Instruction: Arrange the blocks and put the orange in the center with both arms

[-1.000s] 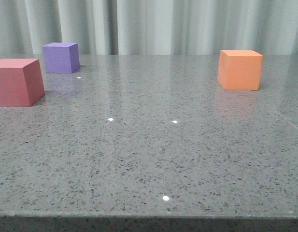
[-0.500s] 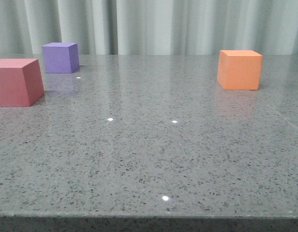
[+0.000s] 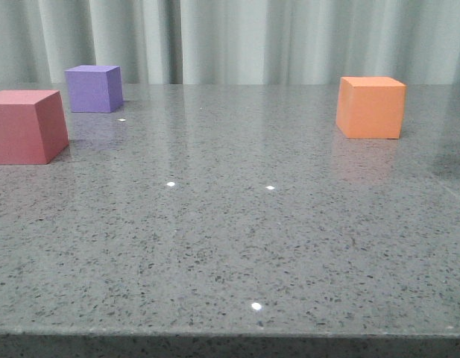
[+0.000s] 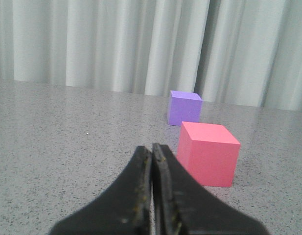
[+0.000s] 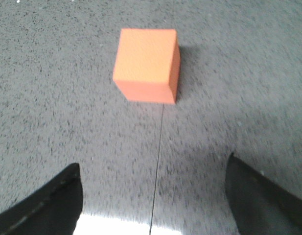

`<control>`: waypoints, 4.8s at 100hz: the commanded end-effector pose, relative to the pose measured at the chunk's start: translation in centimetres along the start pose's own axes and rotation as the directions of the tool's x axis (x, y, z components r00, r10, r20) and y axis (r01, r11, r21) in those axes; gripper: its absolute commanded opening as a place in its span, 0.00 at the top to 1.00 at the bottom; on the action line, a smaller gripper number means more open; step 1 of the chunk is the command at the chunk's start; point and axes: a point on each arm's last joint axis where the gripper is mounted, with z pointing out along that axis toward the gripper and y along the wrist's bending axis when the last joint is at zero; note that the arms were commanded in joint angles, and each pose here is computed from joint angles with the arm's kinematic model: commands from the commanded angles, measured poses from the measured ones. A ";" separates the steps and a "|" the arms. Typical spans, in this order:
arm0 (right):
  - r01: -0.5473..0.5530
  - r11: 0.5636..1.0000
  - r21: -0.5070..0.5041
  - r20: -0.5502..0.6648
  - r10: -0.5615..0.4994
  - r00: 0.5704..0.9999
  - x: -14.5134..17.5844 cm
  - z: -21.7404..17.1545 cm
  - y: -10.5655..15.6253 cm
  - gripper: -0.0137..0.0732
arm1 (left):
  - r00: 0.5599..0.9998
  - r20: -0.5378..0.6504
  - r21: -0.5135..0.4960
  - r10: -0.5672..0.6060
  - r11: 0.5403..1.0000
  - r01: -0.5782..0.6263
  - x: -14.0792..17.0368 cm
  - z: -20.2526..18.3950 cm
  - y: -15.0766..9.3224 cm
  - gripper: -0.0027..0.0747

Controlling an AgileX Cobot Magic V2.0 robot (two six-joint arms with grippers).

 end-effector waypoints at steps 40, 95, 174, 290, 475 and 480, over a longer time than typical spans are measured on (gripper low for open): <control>0.110 0.994 0.000 0.044 -0.110 0.993 -7.3 7.3 2.6 0.16 | 0.997 0.076 0.010 -0.007 1.000 0.006 0.4 -0.2 0.1 0.99; 0.057 0.997 0.050 0.062 -0.060 0.996 -8.0 9.8 2.1 0.16 | 0.997 0.076 0.010 -0.007 1.000 0.006 0.4 -0.2 0.1 0.99; 0.000 1.000 0.022 -0.071 0.001 0.998 -6.5 14.3 2.0 0.48 | 0.997 0.076 0.010 -0.007 1.000 0.006 0.4 -0.2 0.1 0.99; 0.090 0.958 -0.272 -0.020 -0.099 0.995 -7.3 16.4 20.0 0.44 | 0.997 0.076 0.010 -0.007 1.000 0.006 0.4 -0.2 0.1 0.99; -0.014 0.981 0.192 0.349 -0.055 0.935 6.6 -8.1 -2.8 0.10 | 0.997 0.076 0.010 -0.007 1.000 0.006 0.4 -0.2 0.1 0.99; -0.012 0.982 0.189 0.357 -0.058 0.932 7.6 -7.9 -2.9 0.10 | 0.997 0.076 0.010 -0.007 1.000 0.006 0.4 -0.2 0.1 0.99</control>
